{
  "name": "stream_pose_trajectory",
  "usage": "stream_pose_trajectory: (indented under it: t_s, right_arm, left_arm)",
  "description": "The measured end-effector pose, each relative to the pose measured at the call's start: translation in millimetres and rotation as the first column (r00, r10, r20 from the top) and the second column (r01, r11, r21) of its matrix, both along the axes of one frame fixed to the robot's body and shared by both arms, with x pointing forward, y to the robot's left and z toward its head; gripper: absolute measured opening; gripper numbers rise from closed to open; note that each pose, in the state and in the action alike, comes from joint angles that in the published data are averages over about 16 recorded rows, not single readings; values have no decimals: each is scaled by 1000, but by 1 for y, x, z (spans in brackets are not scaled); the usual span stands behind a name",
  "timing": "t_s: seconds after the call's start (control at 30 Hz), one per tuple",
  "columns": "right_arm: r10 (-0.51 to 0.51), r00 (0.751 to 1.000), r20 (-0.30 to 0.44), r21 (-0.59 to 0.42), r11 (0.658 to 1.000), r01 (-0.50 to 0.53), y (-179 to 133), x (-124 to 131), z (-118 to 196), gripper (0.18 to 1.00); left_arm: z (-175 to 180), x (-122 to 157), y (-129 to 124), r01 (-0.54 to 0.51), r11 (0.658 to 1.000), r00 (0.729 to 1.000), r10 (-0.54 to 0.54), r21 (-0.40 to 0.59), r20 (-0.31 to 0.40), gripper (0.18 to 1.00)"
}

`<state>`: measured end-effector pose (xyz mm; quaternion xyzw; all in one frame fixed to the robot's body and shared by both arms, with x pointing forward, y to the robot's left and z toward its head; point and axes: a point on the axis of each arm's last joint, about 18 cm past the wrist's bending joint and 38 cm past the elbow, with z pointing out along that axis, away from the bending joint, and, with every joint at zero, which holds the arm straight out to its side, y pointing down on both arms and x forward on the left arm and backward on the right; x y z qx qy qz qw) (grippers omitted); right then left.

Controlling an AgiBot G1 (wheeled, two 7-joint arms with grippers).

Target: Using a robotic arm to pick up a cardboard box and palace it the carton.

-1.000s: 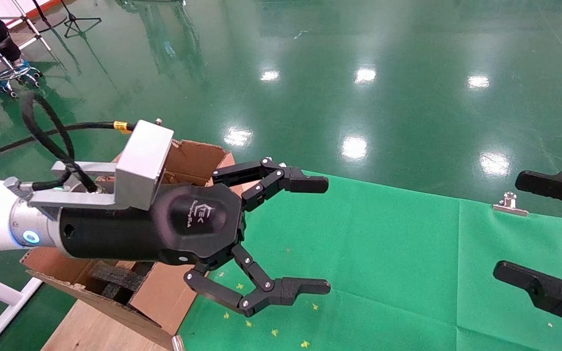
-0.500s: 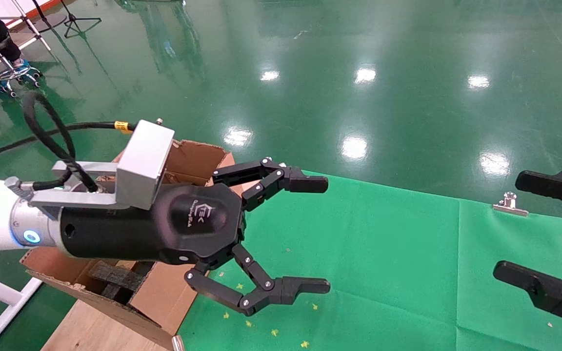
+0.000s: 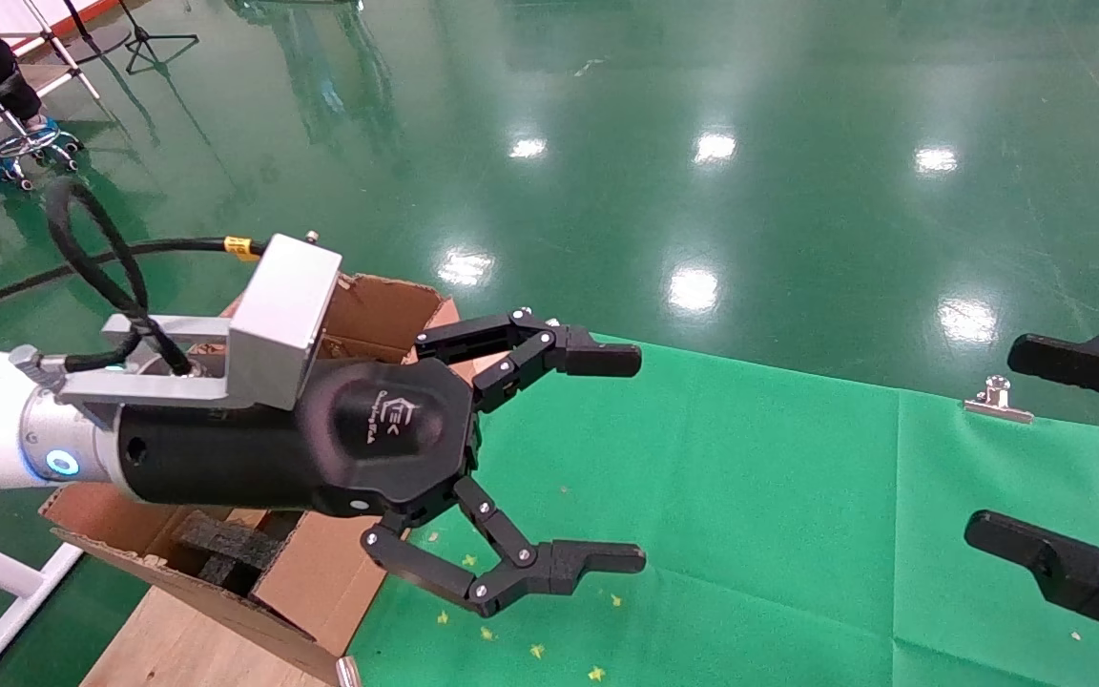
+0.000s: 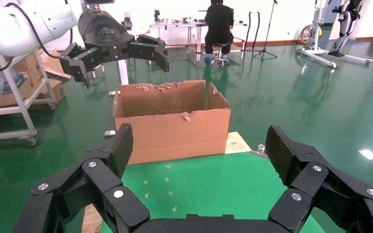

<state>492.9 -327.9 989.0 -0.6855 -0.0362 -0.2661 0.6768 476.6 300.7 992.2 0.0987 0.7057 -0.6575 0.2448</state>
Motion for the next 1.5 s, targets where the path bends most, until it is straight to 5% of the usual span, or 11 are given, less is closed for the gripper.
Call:
stream_pose_trajectory:
  t_s: [1.5]
  right_arm:
    - [0, 1000, 0, 0, 1000, 0, 0, 0, 0, 1001]
  left_arm:
    - [0, 0, 0, 0, 1000, 1000, 0, 0, 0, 1001]
